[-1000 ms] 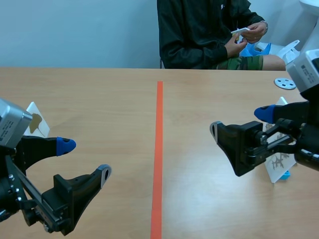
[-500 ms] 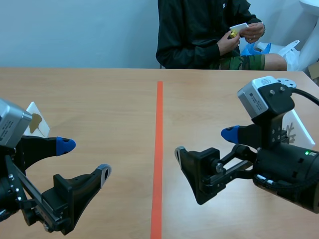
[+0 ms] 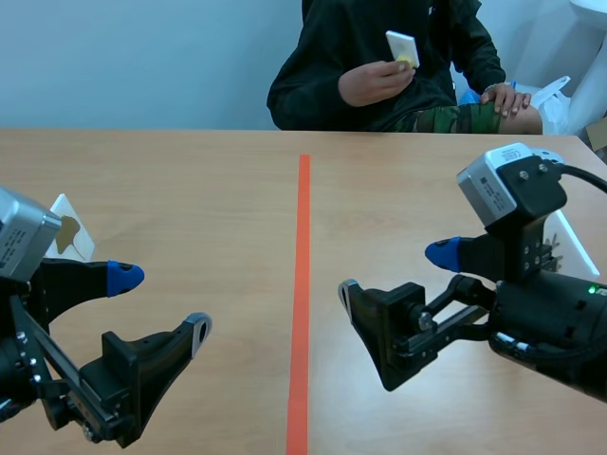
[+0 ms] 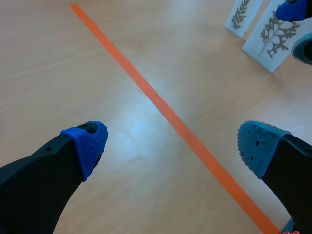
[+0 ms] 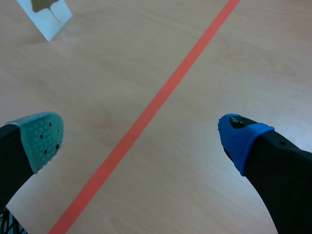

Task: Sort the leaf by its shape. The table is split by an orange tape line. A compound leaf with several leaflets goes to the left side, a simple leaf with one blade goes to the right side. Return to the home posture when a red brick is placed on the table.

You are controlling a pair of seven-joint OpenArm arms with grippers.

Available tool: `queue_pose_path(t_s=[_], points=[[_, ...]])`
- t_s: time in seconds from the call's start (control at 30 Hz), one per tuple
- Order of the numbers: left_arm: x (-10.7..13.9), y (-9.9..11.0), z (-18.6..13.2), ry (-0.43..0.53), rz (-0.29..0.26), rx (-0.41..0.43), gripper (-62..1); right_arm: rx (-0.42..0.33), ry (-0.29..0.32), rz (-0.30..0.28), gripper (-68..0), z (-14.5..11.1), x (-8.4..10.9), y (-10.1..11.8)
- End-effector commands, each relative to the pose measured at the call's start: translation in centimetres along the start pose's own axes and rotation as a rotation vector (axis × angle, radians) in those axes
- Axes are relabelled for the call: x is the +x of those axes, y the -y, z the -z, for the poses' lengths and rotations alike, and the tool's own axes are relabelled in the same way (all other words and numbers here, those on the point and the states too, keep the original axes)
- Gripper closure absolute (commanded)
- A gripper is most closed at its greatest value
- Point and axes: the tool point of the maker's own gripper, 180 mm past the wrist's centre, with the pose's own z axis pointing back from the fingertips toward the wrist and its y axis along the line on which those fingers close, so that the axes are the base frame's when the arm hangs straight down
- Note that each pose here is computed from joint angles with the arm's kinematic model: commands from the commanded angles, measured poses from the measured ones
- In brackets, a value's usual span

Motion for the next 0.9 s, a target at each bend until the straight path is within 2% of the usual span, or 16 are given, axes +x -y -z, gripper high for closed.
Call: queue_pose_path(t_s=[0.0, 0.13, 0.27, 0.87], points=[[1.46, 0.12, 0.11, 0.046, 0.008, -0.003, -57.2, 0.001, 0.011, -0.022, -67.9, -0.19, 0.51, 0.36], [1.46, 0.11, 0.10, 0.046, 0.007, -0.003, -57.2, 0.008, -0.014, -0.059, -67.9, -0.52, 0.22, 0.75], [1.46, 0.11, 0.10, 0.046, 0.007, -0.003, -57.2, 0.012, -0.012, -0.083, -67.9, -0.74, 0.37, 1.02], [1.46, 0.11, 0.10, 0.046, 0.008, -0.003, -57.2, 0.014, 0.014, -0.081, -67.9, -0.66, 0.83, 0.90]])
